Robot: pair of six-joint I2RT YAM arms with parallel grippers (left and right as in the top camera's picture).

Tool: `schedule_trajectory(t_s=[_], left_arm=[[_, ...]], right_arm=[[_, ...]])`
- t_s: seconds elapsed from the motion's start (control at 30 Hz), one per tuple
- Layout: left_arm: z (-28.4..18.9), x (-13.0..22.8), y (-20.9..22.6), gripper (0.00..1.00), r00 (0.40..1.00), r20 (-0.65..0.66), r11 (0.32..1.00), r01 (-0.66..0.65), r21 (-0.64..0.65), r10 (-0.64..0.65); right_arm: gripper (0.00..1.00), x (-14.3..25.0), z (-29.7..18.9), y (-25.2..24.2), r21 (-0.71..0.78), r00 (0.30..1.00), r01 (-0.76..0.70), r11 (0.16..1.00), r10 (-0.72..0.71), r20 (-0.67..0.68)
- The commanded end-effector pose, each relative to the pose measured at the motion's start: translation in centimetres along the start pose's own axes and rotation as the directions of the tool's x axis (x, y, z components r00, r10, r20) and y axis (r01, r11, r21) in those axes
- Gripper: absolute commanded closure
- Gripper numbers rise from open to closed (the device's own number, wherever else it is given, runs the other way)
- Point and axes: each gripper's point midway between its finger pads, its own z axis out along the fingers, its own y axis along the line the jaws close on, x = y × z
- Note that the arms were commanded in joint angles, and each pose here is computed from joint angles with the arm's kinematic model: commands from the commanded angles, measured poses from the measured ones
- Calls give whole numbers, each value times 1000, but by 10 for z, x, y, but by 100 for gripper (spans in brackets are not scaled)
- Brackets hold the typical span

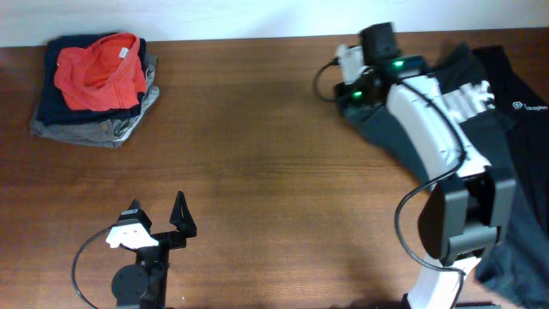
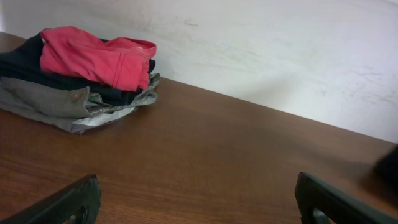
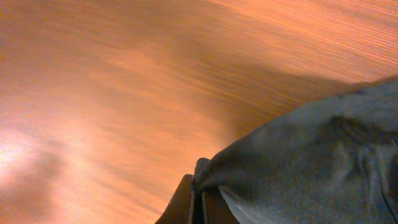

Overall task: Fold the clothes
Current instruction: 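Drag the green NIKE T-shirt leftward to the table center with right gripper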

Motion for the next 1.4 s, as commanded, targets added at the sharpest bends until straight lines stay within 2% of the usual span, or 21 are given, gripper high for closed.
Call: schedule_trajectory(t_s=[0.0,0.2,0.47,0.6,0.77,1.0,1.03,1.13,1.17,1.23,1.37], left_arm=[[0,1,2,1,1000,2,1000,-12,-8,12],[0,1,2,1,1000,2,1000,-12,-8,12],[0,1,2,1,1000,2,1000,-12,-8,12],[0,1,2,1,1000,2,1000,-12,-8,12],[0,1,2,0,1000,2,1000,-12,-8,12],[0,1,2,1,1000,2,1000,-12,-8,12],[0,1,2,1,1000,2,1000,-12,-8,12],[0,1,2,1,1000,2,1000,-12,-8,12],[0,1,2,1,1000,2,1000,-12,-8,12],[0,1,2,1,1000,2,1000,-12,-8,12],[0,1,2,1,1000,2,1000,-12,-8,12]], right_arm=[[96,-16,-7,63,-145,999,3,989,4,48],[96,-31,-3,142,-231,993,65,971,-41,108],[96,-41,-2,265,-440,981,122,890,-40,192],[96,-39,1,307,-501,979,126,856,-24,205],[96,-24,0,364,-624,981,149,767,-38,188],[95,-11,-6,409,-665,973,204,718,-70,222],[88,-11,-6,410,-662,972,206,721,-69,226],[47,-20,-3,400,-641,970,196,742,-50,239],[41,-24,-2,394,-635,970,189,749,-41,241],[34,-34,-1,379,-625,969,172,762,-17,246],[27,-59,-9,334,-589,972,105,801,42,230]])
